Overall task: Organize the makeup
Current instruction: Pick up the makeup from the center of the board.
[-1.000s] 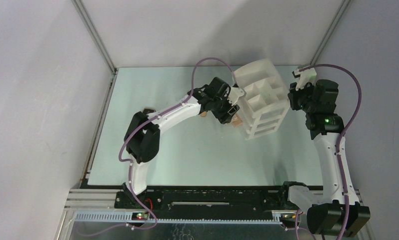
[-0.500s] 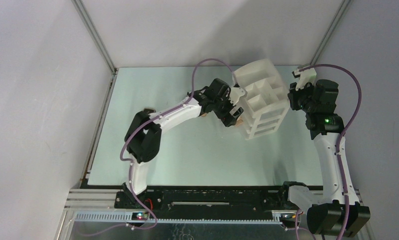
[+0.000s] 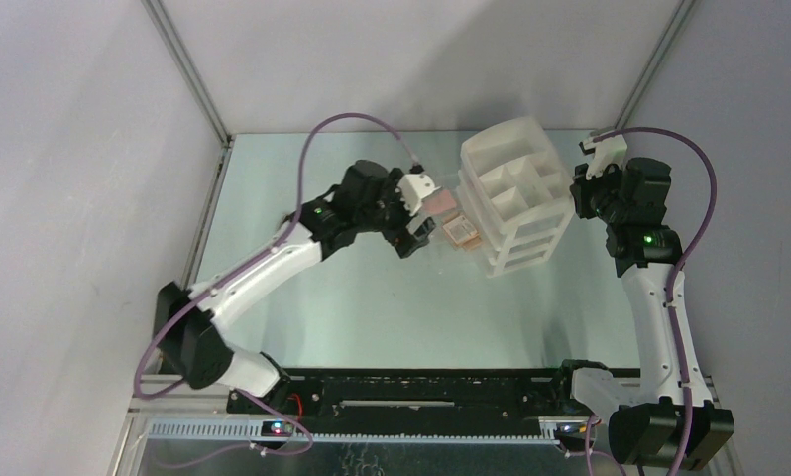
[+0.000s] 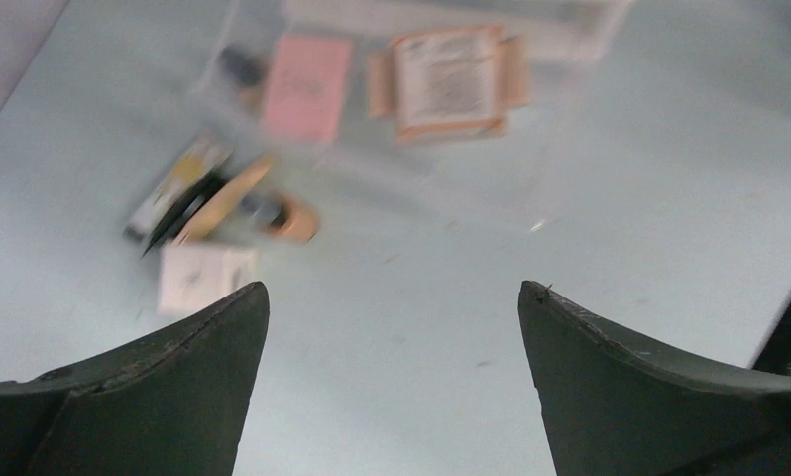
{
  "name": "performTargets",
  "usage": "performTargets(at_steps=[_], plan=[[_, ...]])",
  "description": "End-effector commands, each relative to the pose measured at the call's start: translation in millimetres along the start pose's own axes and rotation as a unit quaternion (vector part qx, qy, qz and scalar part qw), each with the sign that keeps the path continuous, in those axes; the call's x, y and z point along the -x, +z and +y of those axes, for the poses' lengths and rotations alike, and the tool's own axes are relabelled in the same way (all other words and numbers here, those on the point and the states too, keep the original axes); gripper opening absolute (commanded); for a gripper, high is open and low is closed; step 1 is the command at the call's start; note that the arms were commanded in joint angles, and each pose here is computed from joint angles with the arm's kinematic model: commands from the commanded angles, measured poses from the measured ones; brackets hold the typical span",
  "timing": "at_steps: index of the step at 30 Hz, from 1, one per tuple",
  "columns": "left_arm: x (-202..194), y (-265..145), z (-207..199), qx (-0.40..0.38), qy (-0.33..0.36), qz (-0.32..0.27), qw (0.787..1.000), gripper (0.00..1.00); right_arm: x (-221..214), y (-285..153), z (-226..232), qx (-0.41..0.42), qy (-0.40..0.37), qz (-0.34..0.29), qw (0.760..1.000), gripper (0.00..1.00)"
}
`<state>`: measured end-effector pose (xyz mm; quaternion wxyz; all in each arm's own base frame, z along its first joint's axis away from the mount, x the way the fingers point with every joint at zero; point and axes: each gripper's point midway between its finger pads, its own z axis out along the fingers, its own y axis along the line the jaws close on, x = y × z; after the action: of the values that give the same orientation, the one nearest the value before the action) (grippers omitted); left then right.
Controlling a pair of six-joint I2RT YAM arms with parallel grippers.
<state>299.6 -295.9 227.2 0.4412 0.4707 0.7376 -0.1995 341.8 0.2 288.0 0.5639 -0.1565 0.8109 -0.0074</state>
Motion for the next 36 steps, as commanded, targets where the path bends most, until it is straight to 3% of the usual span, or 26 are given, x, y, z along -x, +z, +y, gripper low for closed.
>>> performTargets(at_steps=[1, 9, 17, 23, 30, 36], plan=[[-53, -31, 56, 0.113, -0.032, 0.053, 0.992, 1.0, 5, -4, 1, 0.003, -0.007, -0.009, 1.0, 0.25], [-164, -88, 158, 0.274, -0.16, 0.165, 0.934, 1.0, 1, 0, 2, 0.006, -0.007, -0.002, 1.0, 0.25], [-235, -94, 210, 0.289, -0.225, 0.242, 0.899, 1.0, 1, 1, 2, 0.007, -0.008, -0.001, 1.0, 0.25], [-263, -85, 235, 0.28, -0.258, 0.276, 0.883, 1.0, -1, 1, 2, 0.008, -0.008, 0.001, 1.0, 0.25], [-268, -64, 244, 0.244, -0.273, 0.29, 0.884, 1.0, -1, 2, 2, 0.007, -0.01, 0.003, 1.0, 0.25], [-283, -65, 255, 0.238, -0.295, 0.303, 0.874, 0.92, -1, 2, 2, 0.006, -0.01, 0.003, 1.0, 0.25]])
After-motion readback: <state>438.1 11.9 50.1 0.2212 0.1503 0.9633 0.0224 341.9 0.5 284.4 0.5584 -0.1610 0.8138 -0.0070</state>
